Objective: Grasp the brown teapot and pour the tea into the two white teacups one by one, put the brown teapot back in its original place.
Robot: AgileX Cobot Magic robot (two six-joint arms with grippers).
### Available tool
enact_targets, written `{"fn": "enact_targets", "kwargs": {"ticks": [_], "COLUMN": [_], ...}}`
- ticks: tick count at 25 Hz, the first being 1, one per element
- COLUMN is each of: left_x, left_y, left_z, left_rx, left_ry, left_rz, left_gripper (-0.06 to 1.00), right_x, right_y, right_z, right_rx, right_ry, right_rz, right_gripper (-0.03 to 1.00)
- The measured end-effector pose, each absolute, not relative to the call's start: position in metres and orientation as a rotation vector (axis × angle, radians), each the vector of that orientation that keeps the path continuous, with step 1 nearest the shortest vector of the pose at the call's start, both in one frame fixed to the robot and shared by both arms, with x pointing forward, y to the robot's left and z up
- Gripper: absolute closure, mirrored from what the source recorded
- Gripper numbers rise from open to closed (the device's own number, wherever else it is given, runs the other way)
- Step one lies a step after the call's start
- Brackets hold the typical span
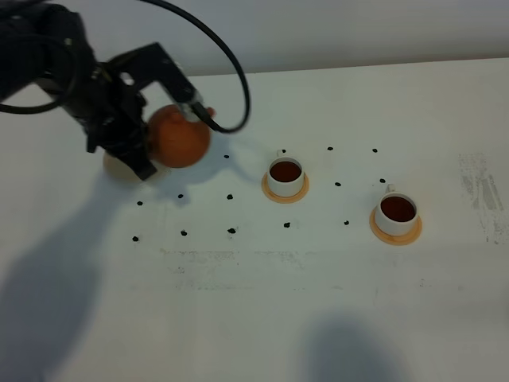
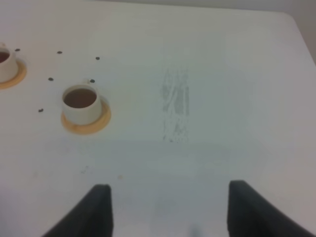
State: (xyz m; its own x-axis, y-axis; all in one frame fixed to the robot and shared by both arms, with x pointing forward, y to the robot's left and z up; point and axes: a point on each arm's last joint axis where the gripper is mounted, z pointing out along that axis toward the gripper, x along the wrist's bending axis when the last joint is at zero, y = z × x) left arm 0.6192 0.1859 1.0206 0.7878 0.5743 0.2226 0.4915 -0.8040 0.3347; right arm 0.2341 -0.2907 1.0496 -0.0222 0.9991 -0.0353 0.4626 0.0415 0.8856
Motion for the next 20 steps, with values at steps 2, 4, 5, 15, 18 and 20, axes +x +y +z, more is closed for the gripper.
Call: {"fn": "enact_targets", "kwargs": {"ticks": [2,4,5,15,18,20], "left_x": [0.622,0.625,0.626,0.635,0.639,0.642], "left_y": [0.197,0.208,0.213,0.256,0.261,0.261], "left_z": [1.020,1.020,1.020,1.017,1.005,0.995], "left_rx": [2.684,2.636,2.614,2.435,2.435,2.439], "left_ry": [0.934,1.054,1.103,1.446,1.490,1.502], "left_rz": [0.452,0.446,0.443,0.430,0.400,0.384], "left_gripper": [0.85,0.85,0.85,0.85,0.85,0.85], "right_x": [0.234,0.234,0.234,0.234,0.234,0.234], "right_y": [-0.291,-0.291,-0.291,-0.291,-0.291,-0.291], "right_z": [1.050,1.050,1.050,1.050,1.050,1.050], "right_rx": [1.515,1.515,1.515,1.515,1.515,1.515], "right_ry": [1.583,1.583,1.583,1.583,1.583,1.583], "right_rz": [0.922,0.922,0.922,0.922,0.922,0.922], "right_gripper": [0.45,0.45,0.45,0.45,0.45,0.45]}}
